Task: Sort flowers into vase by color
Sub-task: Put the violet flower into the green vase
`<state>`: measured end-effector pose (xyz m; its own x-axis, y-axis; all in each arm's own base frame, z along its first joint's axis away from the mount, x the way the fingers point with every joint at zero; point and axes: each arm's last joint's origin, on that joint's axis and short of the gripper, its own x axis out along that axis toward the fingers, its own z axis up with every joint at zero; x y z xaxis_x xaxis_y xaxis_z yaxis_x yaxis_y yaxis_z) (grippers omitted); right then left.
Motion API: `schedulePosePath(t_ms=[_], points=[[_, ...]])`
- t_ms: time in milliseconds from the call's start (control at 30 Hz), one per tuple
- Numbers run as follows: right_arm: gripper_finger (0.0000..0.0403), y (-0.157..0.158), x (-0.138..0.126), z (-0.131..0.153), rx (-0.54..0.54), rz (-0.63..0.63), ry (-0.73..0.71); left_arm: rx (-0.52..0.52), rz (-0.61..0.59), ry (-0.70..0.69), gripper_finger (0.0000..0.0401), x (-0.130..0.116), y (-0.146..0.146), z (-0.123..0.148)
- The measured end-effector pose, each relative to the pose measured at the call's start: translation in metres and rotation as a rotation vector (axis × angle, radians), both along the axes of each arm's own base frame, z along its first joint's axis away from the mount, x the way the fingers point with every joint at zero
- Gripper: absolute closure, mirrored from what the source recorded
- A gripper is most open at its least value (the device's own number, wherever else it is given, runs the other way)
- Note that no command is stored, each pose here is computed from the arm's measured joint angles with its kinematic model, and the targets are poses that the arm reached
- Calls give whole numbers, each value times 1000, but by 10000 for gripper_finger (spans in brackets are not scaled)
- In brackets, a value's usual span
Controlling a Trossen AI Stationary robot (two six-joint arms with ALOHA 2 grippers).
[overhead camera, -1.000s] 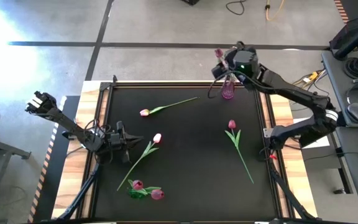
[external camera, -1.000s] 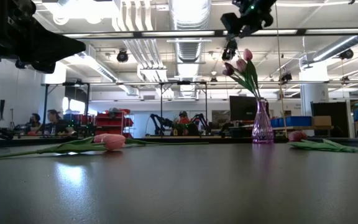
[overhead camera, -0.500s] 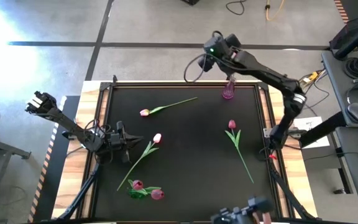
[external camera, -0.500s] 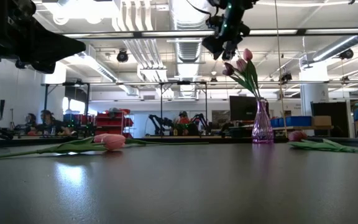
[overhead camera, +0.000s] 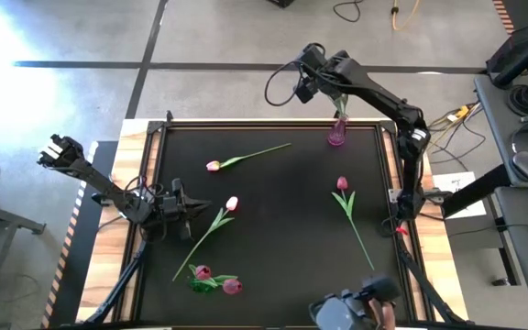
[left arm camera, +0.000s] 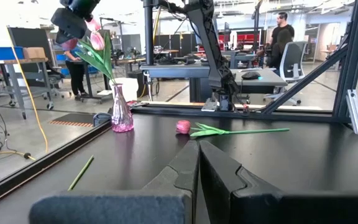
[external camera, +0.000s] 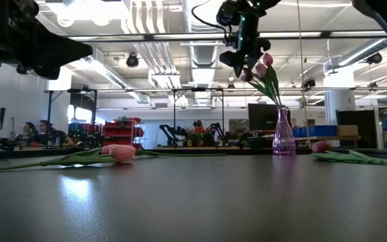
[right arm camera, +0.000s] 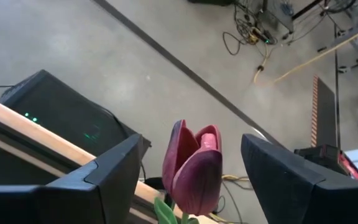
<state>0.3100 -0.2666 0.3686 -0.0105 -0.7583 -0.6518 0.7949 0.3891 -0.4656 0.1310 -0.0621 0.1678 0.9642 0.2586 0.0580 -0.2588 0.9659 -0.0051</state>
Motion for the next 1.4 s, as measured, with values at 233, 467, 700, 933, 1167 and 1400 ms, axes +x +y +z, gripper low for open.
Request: schedulePosePath(t_ms=[233, 467, 700, 933, 1167, 1400], points=[[192, 0, 1, -1, 2, -4, -3, 0, 0, 0, 401, 0, 0, 0], [304, 0, 1, -1, 0, 9, 9, -1, 0, 0, 401, 0, 0, 0], [388, -1, 2, 7, -34, 36, 14, -1, 0, -1, 401, 0, 0, 0], [390, -1, 2, 26, -98, 56, -34, -1, 0, -1, 401, 0, 0, 0], [390, 5, 2, 60, -206, 102, -105, -1, 0, 0, 401, 0, 0, 0], [390, 25, 3, 99, -349, 179, -211, -4, 0, -2, 401, 0, 0, 0]])
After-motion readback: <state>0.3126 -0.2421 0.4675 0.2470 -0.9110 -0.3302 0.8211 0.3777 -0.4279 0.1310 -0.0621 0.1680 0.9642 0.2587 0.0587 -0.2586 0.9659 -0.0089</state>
